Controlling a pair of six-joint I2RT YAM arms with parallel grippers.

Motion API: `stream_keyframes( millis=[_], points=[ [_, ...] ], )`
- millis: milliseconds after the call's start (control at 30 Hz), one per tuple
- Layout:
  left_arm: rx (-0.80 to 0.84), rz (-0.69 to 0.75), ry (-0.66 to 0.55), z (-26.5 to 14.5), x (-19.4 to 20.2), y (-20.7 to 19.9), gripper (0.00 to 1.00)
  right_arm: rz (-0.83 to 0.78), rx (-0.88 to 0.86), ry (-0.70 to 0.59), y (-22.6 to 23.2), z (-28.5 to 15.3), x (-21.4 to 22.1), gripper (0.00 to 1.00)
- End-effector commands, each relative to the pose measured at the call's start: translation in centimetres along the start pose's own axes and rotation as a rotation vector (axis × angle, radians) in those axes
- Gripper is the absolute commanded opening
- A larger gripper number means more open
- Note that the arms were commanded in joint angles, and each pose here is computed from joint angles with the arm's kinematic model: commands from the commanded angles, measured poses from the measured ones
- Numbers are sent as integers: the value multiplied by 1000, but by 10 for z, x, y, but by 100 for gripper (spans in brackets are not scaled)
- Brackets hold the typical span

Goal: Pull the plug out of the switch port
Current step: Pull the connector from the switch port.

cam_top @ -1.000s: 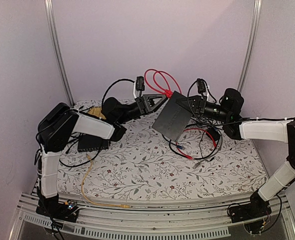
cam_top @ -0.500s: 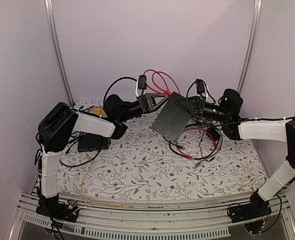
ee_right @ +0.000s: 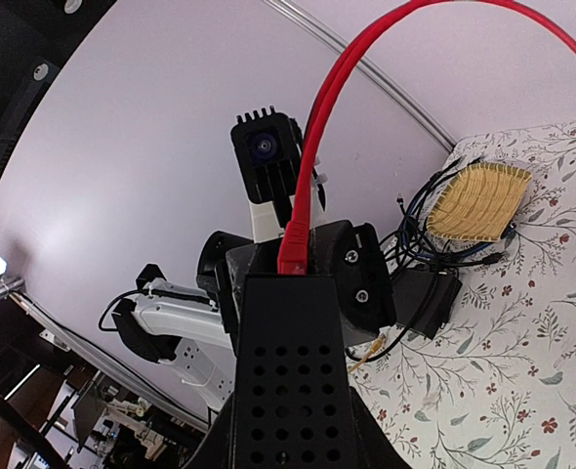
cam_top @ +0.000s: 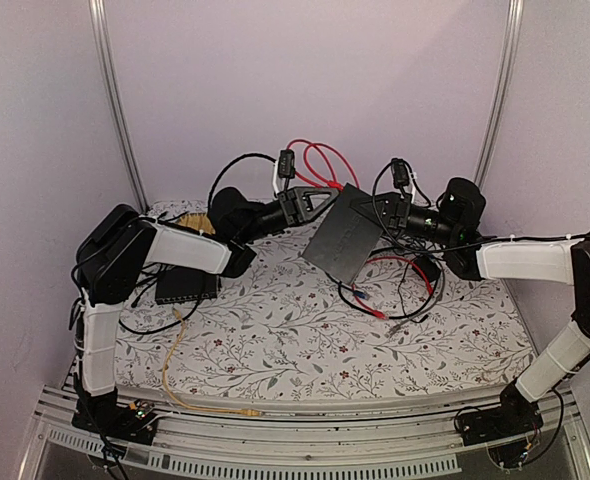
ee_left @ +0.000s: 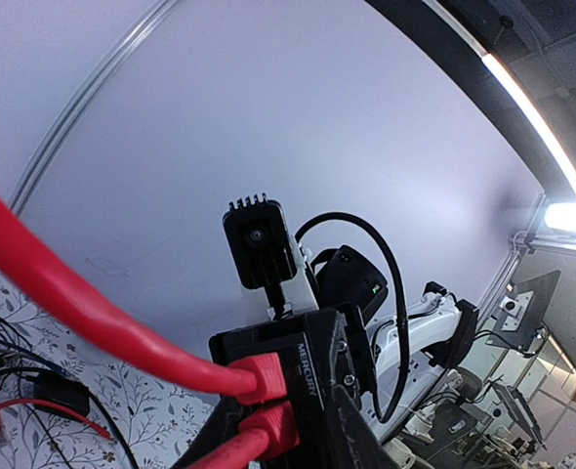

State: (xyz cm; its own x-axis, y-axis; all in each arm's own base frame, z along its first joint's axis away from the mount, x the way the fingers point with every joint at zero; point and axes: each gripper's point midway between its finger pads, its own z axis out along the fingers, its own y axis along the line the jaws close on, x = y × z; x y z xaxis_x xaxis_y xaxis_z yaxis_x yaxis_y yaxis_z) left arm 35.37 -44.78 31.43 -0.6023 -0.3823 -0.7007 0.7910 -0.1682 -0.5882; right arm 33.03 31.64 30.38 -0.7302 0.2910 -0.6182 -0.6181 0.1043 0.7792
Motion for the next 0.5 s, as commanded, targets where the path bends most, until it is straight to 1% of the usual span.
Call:
stream_keyframes(
  millis=[0,267,467],
  points=[
    [12,12,4,5,2,-1,27,-94,-88,-56,32,2,-18,2],
    [21,5,2,6,3,-3,22,-93,-84,-56,31,1,-18,1],
    [26,-9,-7,5,3,-5,15,-93,-82,-56,30,1,-17,1]
  ],
)
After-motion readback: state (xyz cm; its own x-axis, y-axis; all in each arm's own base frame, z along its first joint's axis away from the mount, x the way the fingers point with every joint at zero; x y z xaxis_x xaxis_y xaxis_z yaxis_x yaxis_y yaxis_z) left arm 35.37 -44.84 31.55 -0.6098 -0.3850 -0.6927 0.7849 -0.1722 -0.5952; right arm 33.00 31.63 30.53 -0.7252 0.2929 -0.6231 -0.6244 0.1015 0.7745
